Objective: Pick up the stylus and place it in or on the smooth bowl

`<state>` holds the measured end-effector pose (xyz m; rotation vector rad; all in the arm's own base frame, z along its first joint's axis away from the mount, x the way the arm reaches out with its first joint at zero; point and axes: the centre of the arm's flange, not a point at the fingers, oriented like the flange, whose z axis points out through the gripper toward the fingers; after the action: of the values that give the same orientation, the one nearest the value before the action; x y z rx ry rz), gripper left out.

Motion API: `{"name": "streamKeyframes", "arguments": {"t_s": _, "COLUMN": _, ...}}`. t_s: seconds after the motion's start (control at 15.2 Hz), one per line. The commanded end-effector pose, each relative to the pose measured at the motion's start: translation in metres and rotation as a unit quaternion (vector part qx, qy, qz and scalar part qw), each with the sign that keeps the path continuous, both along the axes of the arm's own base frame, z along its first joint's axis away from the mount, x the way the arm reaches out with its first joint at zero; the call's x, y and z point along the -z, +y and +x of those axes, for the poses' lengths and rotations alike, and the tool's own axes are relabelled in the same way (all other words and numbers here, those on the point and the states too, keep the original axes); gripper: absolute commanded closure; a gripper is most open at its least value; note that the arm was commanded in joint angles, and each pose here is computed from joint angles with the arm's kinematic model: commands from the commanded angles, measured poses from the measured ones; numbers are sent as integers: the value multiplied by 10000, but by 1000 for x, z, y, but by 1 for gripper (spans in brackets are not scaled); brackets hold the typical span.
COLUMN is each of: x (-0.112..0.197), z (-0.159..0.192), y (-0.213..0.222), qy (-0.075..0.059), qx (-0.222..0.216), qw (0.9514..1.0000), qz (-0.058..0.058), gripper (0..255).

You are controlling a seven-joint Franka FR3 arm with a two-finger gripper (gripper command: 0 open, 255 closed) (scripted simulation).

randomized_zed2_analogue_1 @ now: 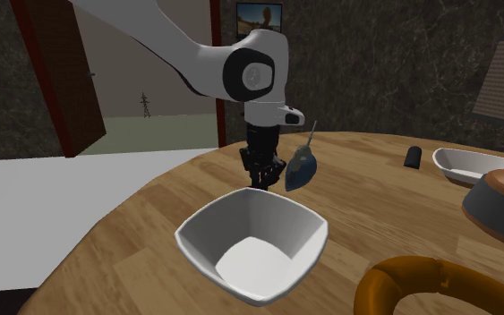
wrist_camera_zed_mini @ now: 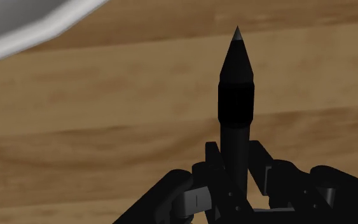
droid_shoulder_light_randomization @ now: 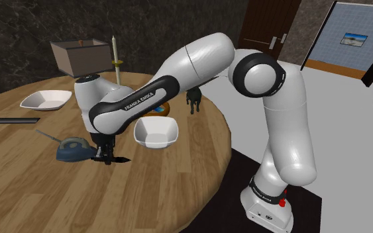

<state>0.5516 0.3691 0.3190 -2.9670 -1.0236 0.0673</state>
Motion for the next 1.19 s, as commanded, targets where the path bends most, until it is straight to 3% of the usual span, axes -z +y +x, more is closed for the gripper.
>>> {"name": "streamKeyframes", "arguments": {"t_s": 0.0, "x": -10, "z": -1, "y": -1, "qy": 0, "qx": 0, "qw": 10000, "qz": 0, "gripper": 255}}
{"name": "streamKeyframes", "arguments": {"t_s": 1.12, "x": -100, "z": -1, "y": -1, "qy": 0, "qx": 0, "qw": 10000, "qz": 0, "gripper": 255}}
